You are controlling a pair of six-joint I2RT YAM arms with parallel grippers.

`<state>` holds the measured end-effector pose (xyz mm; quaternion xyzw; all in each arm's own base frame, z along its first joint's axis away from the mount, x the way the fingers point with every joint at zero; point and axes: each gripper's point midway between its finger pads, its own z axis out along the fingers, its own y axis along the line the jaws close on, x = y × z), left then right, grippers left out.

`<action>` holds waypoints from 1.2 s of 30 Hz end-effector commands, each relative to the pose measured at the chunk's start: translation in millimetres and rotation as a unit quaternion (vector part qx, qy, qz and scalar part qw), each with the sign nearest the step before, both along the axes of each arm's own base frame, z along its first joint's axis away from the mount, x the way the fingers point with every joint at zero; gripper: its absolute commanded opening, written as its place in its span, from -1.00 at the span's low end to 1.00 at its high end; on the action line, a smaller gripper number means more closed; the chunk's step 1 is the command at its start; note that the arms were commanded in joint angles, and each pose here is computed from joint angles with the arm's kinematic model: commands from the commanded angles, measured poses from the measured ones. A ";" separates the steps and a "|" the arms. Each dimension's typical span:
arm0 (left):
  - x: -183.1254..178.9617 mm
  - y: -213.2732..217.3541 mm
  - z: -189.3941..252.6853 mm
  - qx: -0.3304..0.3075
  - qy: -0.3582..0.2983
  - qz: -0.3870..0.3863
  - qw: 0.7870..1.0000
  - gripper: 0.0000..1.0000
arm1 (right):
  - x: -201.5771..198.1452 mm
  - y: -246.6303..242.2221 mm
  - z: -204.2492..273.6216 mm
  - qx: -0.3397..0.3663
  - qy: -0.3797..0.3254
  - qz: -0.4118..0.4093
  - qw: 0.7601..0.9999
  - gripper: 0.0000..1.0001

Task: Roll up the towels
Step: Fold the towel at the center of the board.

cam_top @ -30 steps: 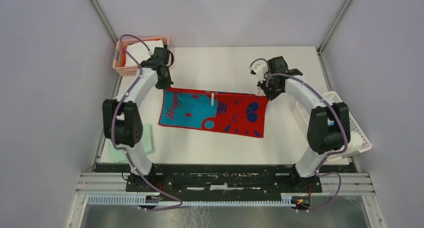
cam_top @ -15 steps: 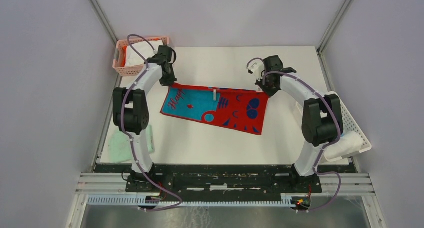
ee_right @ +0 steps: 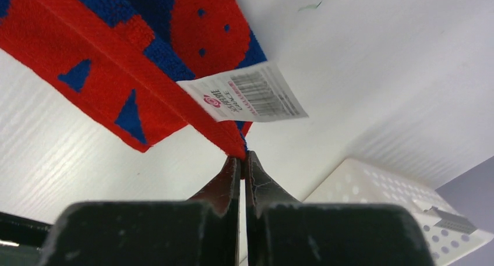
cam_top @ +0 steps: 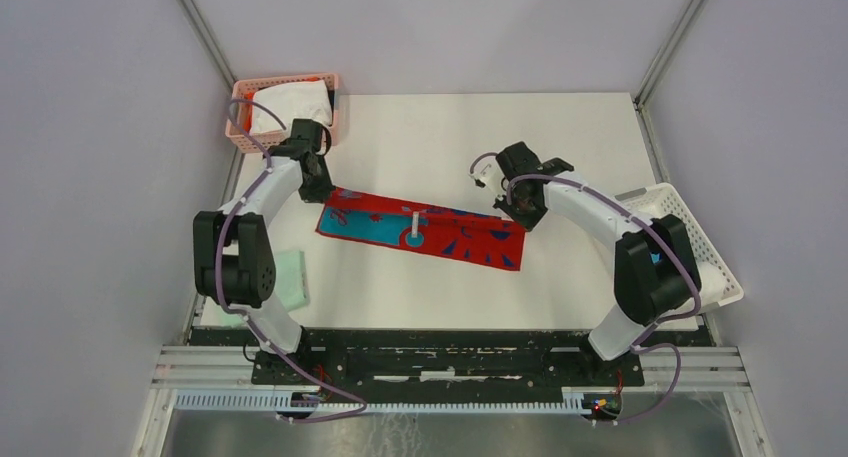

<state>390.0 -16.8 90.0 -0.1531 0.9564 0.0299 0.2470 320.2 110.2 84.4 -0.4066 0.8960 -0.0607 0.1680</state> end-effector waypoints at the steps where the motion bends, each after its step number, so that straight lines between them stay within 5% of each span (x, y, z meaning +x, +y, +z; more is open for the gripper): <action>1: -12.6 6.0 11.8 -0.012 -0.030 0.031 0.999 -0.95 | -25.6 -11.8 8.5 -0.031 0.004 -0.024 0.999 -0.91; 15: -51.3 5.0 -41.4 -0.018 0.033 0.035 0.999 -0.90 | -65.5 -8.6 -31.8 -0.085 0.098 -0.006 0.992 -0.73; 19: -50.7 8.7 -34.5 -0.009 0.026 0.040 0.999 -0.73 | -78.7 3.4 -21.1 -0.059 0.117 -0.006 0.991 -0.45; 24: -58.0 7.3 -23.7 -0.017 0.012 0.041 0.999 -0.24 | -91.7 12.5 6.3 -0.027 0.110 -0.029 0.993 0.00; 28: -68.3 12.4 -10.0 -0.008 -0.006 0.046 0.999 0.04 | -90.9 16.8 30.4 0.013 0.071 -0.060 0.996 0.05; 36: -48.1 -3.0 24.1 -0.013 -0.053 0.013 0.998 0.12 | -61.1 44.1 30.5 0.120 -0.013 -0.163 0.979 -0.03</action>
